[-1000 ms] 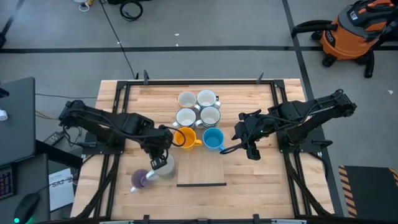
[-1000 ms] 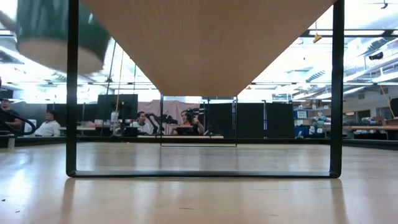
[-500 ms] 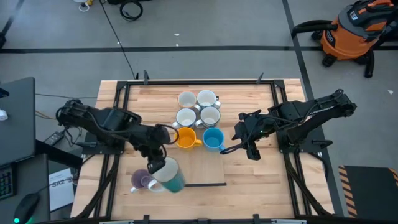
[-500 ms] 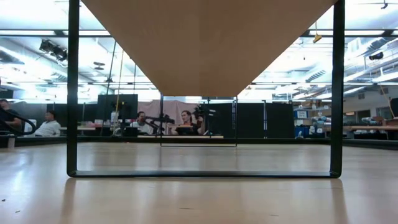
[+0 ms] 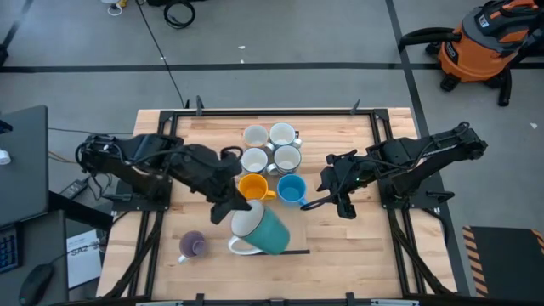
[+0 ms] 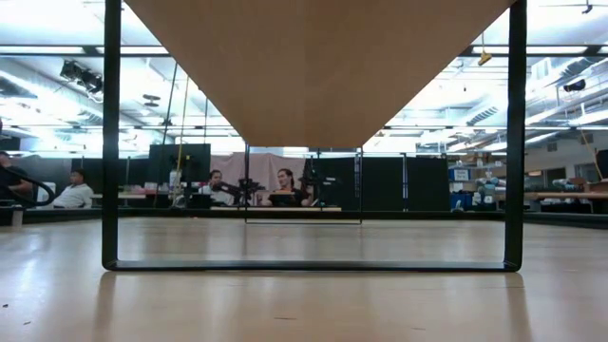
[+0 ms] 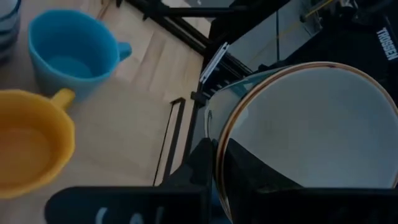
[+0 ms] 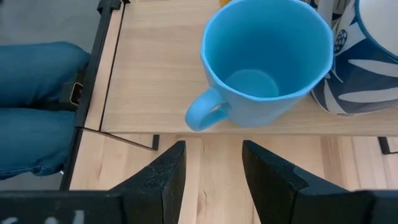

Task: Place coffee mugs
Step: Put the green mug on the shelf

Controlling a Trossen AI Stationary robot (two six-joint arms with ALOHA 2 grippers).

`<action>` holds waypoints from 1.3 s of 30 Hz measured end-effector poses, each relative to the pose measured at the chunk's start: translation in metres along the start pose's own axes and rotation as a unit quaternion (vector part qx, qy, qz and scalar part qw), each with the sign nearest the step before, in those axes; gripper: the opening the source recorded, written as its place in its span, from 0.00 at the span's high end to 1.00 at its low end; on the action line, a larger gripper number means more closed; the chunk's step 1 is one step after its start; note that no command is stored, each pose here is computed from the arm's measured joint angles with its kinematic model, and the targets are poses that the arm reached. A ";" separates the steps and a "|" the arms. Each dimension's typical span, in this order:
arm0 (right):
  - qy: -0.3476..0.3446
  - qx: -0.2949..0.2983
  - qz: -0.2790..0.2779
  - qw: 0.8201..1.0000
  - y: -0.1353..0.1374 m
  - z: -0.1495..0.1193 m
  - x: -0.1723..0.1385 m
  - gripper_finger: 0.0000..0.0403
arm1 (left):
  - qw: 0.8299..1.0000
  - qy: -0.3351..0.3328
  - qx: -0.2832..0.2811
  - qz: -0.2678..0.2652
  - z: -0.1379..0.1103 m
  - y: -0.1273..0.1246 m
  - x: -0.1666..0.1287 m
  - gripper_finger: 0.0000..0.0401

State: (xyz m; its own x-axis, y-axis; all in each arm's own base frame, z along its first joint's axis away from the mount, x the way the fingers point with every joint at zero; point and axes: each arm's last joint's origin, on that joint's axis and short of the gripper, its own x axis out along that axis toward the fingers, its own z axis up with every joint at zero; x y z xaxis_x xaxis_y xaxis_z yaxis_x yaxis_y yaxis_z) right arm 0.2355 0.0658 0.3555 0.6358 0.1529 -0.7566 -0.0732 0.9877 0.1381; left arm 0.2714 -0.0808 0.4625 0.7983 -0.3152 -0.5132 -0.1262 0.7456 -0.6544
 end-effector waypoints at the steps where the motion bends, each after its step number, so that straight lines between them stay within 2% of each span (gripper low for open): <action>1: 0.001 0.000 0.003 1.000 0.000 0.000 0.000 0.59 | 1.000 -0.001 0.003 0.002 0.003 0.000 0.002 0.93; 9: 0.023 -0.004 0.064 0.998 0.003 -0.004 -0.005 0.59 | 0.999 0.003 0.049 -0.020 0.036 -0.004 0.026 0.93; 14: 0.047 -0.003 0.064 0.997 -0.001 -0.018 -0.025 0.59 | 0.998 0.022 0.062 0.000 0.047 -0.004 0.042 0.93; 18: 0.030 -0.005 0.058 0.998 -0.004 -0.025 -0.044 0.59 | 0.996 0.031 0.080 0.015 0.054 -0.001 0.056 0.93; 24: -0.012 -0.005 0.036 0.999 -0.007 -0.030 -0.064 0.59 | 0.990 0.058 0.111 0.056 0.051 0.010 0.080 0.93; 29: -0.023 0.000 0.029 0.999 -0.008 -0.031 -0.069 0.59 | 0.981 0.079 0.123 0.130 0.045 0.020 0.090 0.93; 32: -0.022 0.000 0.029 0.999 -0.008 -0.031 -0.068 0.59 | 0.977 0.082 0.125 0.155 0.042 0.023 0.095 0.93; 39: -0.019 -0.001 0.028 0.999 -0.007 -0.028 -0.063 0.59 | 0.974 0.103 0.103 0.172 0.035 0.026 0.110 0.93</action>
State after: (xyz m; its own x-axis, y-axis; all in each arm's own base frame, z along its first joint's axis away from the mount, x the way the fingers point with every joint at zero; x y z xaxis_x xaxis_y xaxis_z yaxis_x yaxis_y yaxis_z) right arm 0.1746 0.0499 0.3839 0.6588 0.2060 -0.7235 -0.1103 0.9778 0.1779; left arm 0.3767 -0.0757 0.4083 0.5916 -0.1218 -0.7970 -0.2268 0.9235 -0.3095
